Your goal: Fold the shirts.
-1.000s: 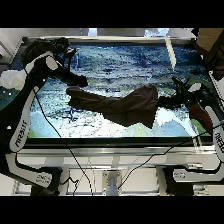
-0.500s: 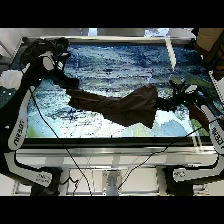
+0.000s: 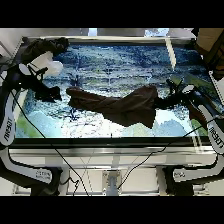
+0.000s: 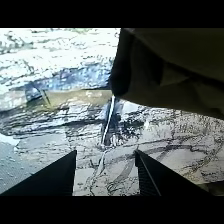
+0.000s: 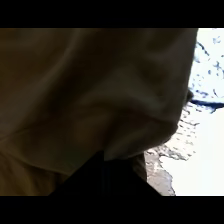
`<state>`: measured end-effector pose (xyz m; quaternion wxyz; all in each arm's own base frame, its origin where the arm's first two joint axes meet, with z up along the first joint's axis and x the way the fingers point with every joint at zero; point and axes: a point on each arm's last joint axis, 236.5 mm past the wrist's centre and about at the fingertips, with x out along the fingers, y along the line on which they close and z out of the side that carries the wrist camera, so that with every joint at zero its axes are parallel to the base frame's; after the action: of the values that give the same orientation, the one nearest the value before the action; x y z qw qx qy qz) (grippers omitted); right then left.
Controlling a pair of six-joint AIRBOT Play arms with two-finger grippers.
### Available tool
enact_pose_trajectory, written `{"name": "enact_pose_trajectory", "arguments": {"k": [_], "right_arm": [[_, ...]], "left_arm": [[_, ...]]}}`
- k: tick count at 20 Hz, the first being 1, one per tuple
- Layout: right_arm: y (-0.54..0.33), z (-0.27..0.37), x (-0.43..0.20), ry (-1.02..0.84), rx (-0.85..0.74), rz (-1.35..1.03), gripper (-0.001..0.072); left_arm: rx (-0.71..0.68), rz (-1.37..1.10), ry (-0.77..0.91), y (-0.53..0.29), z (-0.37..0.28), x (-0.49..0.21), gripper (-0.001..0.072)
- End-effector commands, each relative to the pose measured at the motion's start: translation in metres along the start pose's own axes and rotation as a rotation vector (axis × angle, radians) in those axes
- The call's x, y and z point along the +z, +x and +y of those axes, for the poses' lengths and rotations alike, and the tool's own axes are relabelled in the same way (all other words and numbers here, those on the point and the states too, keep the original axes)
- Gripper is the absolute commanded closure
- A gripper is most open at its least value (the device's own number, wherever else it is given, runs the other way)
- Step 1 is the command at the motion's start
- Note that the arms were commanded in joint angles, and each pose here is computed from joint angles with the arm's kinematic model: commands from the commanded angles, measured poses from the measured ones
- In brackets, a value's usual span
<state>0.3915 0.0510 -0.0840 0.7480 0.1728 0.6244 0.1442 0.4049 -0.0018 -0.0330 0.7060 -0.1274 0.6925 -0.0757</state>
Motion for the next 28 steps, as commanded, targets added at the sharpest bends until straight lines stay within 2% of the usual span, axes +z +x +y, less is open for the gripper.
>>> {"name": "enact_pose_trajectory", "arguments": {"k": [1, 15, 19, 21, 28], "right_arm": [[0.004, 0.008, 0.003, -0.042, -0.002, -0.011, 0.0684], [0.007, 0.011, 0.004, -0.061, -0.011, -0.016, 0.0685], [0.007, 0.011, 0.004, -0.061, -0.011, -0.016, 0.0684], [0.007, 0.011, 0.004, -0.061, -0.011, -0.016, 0.0685], [0.007, 0.011, 0.004, -0.061, -0.011, -0.015, 0.0685]], "left_arm": [[-0.048, 0.020, -0.073, 0.022, 0.007, -0.012, 0.0269], [-0.246, -0.186, -0.242, 0.081, -0.012, 0.044, 0.0269], [-0.235, -0.237, -0.243, 0.080, -0.008, 0.056, 0.0271], [-0.235, -0.242, -0.233, 0.080, -0.008, 0.057, 0.0295], [-0.251, -0.188, -0.215, 0.089, -0.011, 0.046, 0.0310]]}}
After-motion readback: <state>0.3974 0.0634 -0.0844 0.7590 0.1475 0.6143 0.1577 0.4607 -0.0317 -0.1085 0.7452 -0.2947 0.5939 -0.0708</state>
